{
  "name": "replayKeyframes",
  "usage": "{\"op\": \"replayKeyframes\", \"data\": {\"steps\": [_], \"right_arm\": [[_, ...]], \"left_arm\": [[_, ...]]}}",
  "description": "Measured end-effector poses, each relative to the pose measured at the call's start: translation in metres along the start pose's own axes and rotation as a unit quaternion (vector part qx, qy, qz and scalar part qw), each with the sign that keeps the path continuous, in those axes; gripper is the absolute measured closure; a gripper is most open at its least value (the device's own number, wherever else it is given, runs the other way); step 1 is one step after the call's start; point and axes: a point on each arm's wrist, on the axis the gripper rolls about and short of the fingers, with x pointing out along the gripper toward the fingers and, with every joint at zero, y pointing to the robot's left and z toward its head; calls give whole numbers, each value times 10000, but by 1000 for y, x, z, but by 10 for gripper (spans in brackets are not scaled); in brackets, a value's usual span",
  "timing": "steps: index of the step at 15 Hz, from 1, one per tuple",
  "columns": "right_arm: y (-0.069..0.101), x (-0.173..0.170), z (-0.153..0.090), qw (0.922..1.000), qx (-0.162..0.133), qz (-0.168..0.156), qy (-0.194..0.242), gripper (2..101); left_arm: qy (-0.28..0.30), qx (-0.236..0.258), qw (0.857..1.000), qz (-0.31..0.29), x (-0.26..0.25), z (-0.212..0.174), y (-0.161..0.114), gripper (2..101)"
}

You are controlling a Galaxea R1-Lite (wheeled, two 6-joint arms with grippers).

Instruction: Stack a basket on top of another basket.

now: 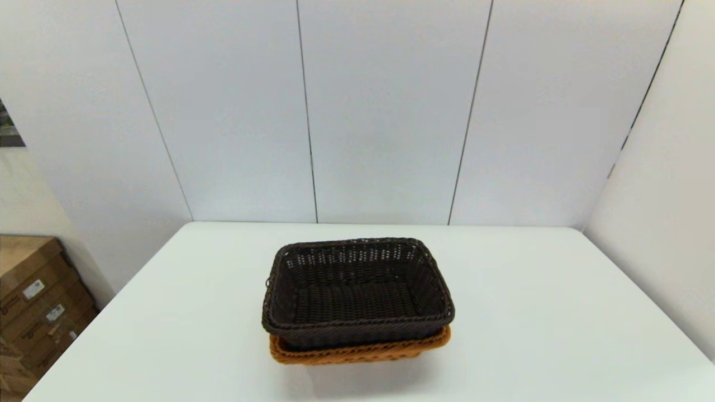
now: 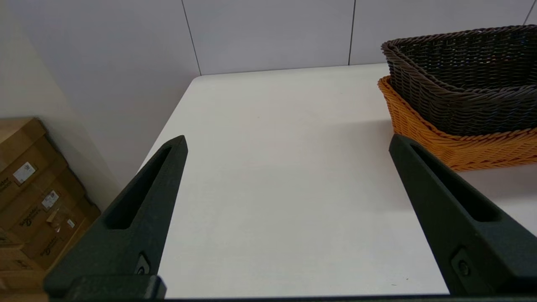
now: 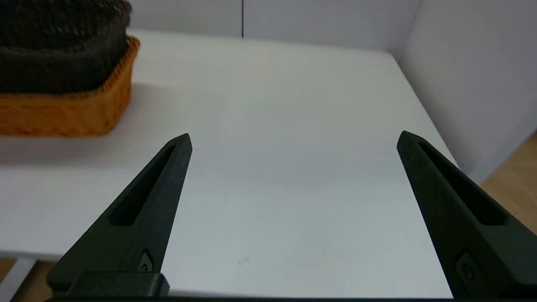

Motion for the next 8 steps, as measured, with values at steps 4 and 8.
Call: {"op": "replayKeyframes", "data": {"steps": [4,8], "right_arm": [[0,5,0,9989,-1,59,-462,52],[1,6,-2,9991,4,60,-425,52]], "left_arm": [[0,2,10000,0,0,0,0,54],[0,2,10000,0,0,0,0,54]]}}
